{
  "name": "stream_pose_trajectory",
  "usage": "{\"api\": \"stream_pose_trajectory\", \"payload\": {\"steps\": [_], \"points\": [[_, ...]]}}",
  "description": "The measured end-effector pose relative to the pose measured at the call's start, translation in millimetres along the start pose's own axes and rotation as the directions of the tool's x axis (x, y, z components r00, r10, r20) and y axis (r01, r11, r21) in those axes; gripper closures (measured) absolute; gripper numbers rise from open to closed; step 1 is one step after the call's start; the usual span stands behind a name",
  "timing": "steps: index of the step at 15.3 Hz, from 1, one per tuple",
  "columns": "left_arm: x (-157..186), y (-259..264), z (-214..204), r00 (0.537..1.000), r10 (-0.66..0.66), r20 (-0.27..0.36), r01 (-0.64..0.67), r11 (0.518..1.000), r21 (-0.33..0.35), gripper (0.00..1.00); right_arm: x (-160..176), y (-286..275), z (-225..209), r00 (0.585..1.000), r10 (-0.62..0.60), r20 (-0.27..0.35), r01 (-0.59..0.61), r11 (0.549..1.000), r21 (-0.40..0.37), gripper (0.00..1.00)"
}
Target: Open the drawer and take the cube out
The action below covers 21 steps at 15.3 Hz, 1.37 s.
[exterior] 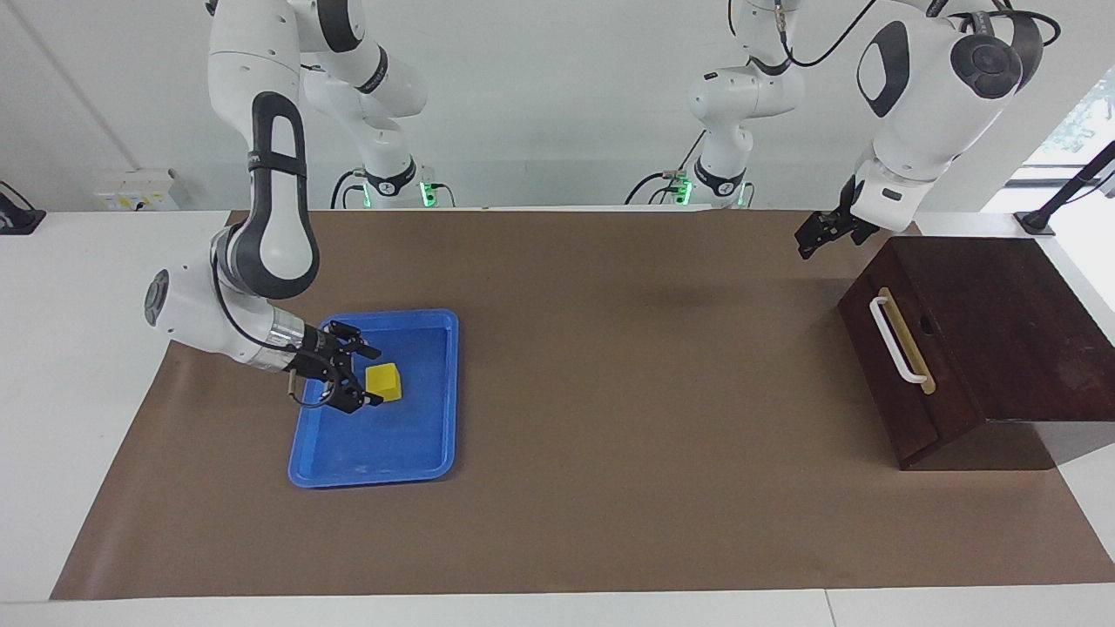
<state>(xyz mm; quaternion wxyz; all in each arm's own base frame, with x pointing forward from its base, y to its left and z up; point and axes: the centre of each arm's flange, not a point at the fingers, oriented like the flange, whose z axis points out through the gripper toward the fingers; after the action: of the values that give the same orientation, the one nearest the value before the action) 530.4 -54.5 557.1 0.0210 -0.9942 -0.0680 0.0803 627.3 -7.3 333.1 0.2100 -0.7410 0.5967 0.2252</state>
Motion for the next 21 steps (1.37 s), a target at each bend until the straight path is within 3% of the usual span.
{"api": "stream_pose_trajectory", "payload": {"steps": [3, 5, 9, 11, 13, 15, 17, 19, 20, 21], "points": [[12, 15, -17, 0.997, 0.071, 0.015, -0.070, 0.998, -0.004, 0.00, -37, 0, -31, 1.000, -0.021, 0.001, 0.021, 1.000, 0.014, 0.00], [10, 23, -21, 0.992, 0.125, 0.015, -0.125, 0.992, -0.002, 0.00, -61, 5, -56, 0.997, -0.073, -0.039, 0.073, 0.997, 0.000, 0.00], [8, 19, -31, 0.987, 0.160, -0.004, -0.160, 0.987, -0.005, 0.00, -129, 4, -94, 0.961, -0.234, -0.148, 0.221, 0.970, -0.102, 0.00], [5, 16, -38, 0.987, 0.161, -0.012, -0.161, 0.987, -0.005, 0.00, -160, 1, -105, 0.915, -0.354, -0.196, 0.321, 0.930, -0.179, 0.00], [2, 16, -42, 0.986, 0.165, -0.021, -0.166, 0.986, -0.005, 0.00, -185, 1, -112, 0.819, -0.529, -0.223, 0.467, 0.840, -0.278, 0.00], [1, 17, -42, 0.985, 0.169, -0.021, -0.169, 0.986, -0.004, 0.00, -198, 5, -121, 0.704, -0.677, -0.212, 0.590, 0.725, -0.356, 0.00], [1, 17, -39, 0.986, 0.169, -0.016, -0.169, 0.986, -0.004, 0.00, -199, 12, -137, 0.532, -0.828, -0.176, 0.701, 0.547, -0.457, 0.00], [1, 18, -39, 0.985, 0.172, -0.020, -0.172, 0.985, -0.004, 0.00, -194, 17, -153, 0.332, -0.938, -0.094, 0.766, 0.327, -0.553, 0.00], [-2, 20, -42, 0.984, 0.175, -0.024, -0.175, 0.985, -0.003, 0.00, -191, 18, -160, 0.264, -0.963, -0.058, 0.781, 0.249, -0.573, 0.00], [-4, 21, -45, 0.983, 0.178, -0.030, -0.179, 0.984, -0.002, 0.00, -187, 20, -167, 0.219, -0.975, -0.036, 0.790, 0.199, -0.580, 0.00]]}}
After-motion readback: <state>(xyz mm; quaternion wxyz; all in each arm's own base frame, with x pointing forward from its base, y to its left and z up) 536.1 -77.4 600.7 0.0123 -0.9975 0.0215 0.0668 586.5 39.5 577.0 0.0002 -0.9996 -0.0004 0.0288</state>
